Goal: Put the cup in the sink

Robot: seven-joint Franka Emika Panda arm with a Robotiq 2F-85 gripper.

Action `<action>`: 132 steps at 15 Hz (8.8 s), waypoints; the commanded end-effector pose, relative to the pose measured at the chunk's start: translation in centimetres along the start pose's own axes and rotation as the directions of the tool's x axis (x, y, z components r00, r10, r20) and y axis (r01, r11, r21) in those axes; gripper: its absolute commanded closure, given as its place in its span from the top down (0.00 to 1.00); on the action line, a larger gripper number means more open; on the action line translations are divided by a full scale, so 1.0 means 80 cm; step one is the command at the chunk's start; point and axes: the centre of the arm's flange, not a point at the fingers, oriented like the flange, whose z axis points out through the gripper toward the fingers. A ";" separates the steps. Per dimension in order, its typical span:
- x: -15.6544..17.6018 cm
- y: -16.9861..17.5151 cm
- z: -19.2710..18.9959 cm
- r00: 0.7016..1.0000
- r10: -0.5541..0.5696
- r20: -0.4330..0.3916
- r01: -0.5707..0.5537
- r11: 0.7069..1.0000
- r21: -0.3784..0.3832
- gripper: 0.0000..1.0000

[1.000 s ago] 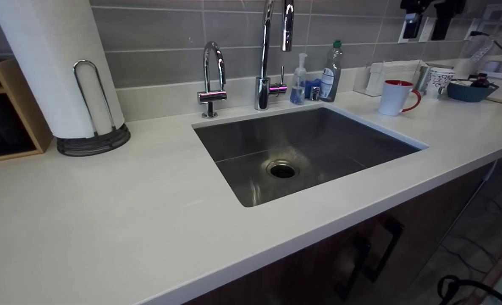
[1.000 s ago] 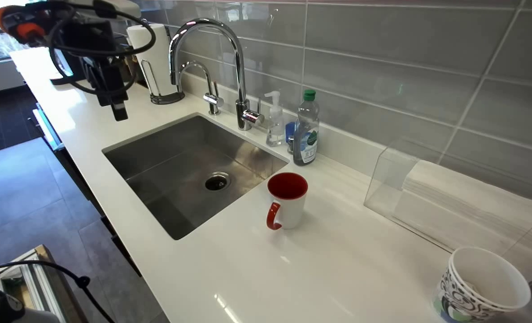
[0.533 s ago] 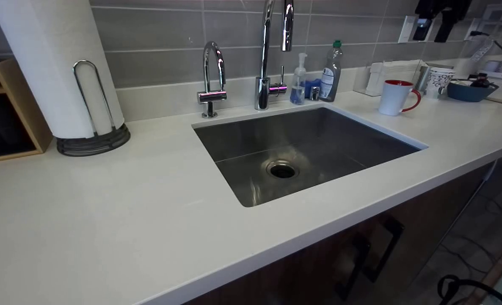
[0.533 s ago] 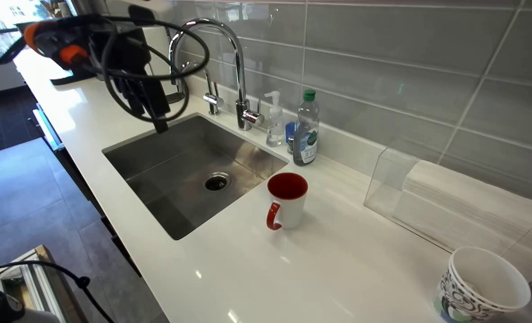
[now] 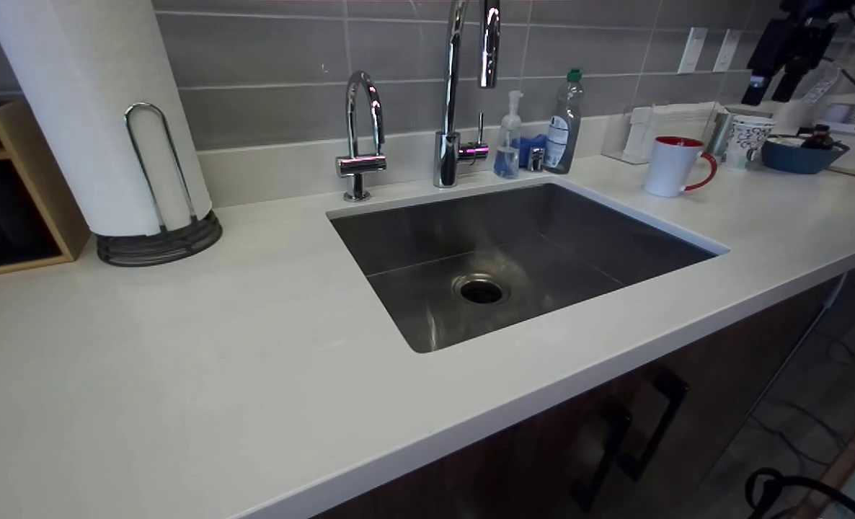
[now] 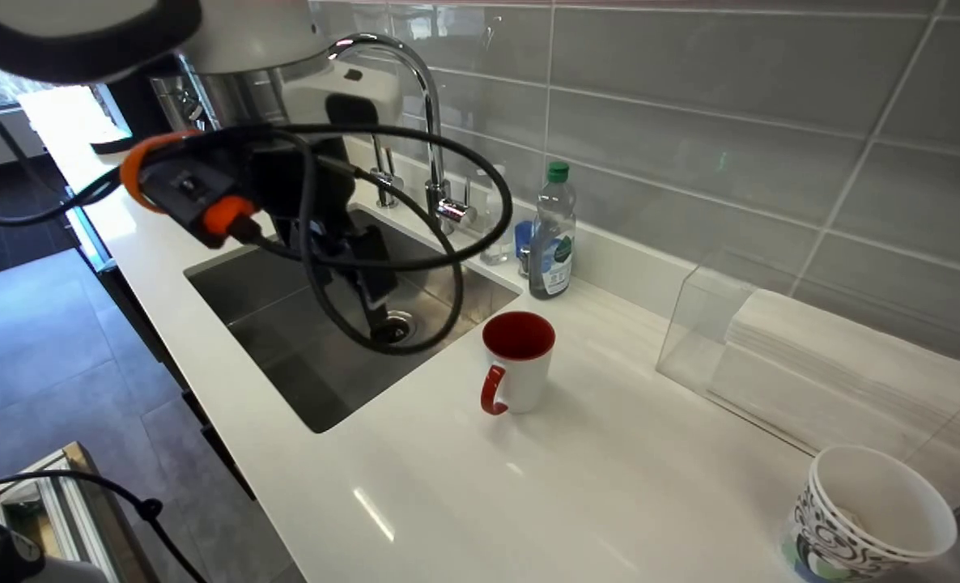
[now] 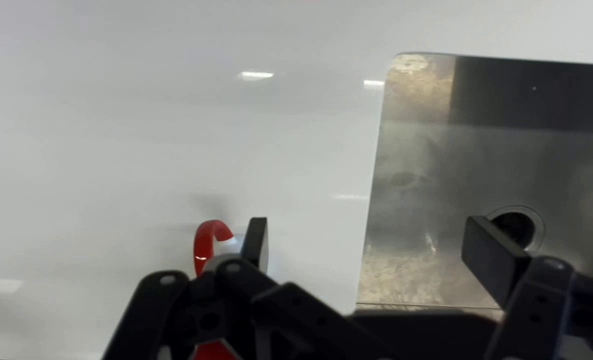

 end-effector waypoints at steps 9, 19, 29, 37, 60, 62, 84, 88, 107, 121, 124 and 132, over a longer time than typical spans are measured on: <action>0.004 0.027 0.031 0.994 -0.095 -0.060 0.092 0.994 -0.057 1.00; -0.004 0.123 0.131 0.946 -0.247 -0.208 0.240 0.969 -0.057 1.00; 0.052 0.142 0.167 0.948 -0.270 -0.169 0.271 0.962 -0.020 1.00; 0.085 0.160 0.192 0.964 -0.228 -0.136 0.234 0.972 0.031 1.00; 0.099 0.137 0.172 0.979 -0.205 -0.021 0.205 0.978 0.023 0.38; 0.101 0.135 0.173 0.978 -0.209 -0.014 0.209 0.978 0.020 0.37; 0.100 0.136 0.174 0.977 -0.214 0.023 0.213 0.977 0.016 0.05; 0.097 0.134 0.167 0.977 -0.211 -0.012 0.211 0.977 0.009 0.05; 0.037 0.023 0.086 0.809 -0.572 -0.131 0.573 0.819 -0.036 0.05; 0.030 -0.051 0.098 0.685 -0.723 -0.094 0.729 0.680 0.077 0.19; 0.030 -0.051 0.098 0.685 -0.723 -0.094 0.729 0.680 0.077 0.05; 0.154 -0.257 0.145 0.306 -0.952 -0.021 0.946 0.301 0.117 0.05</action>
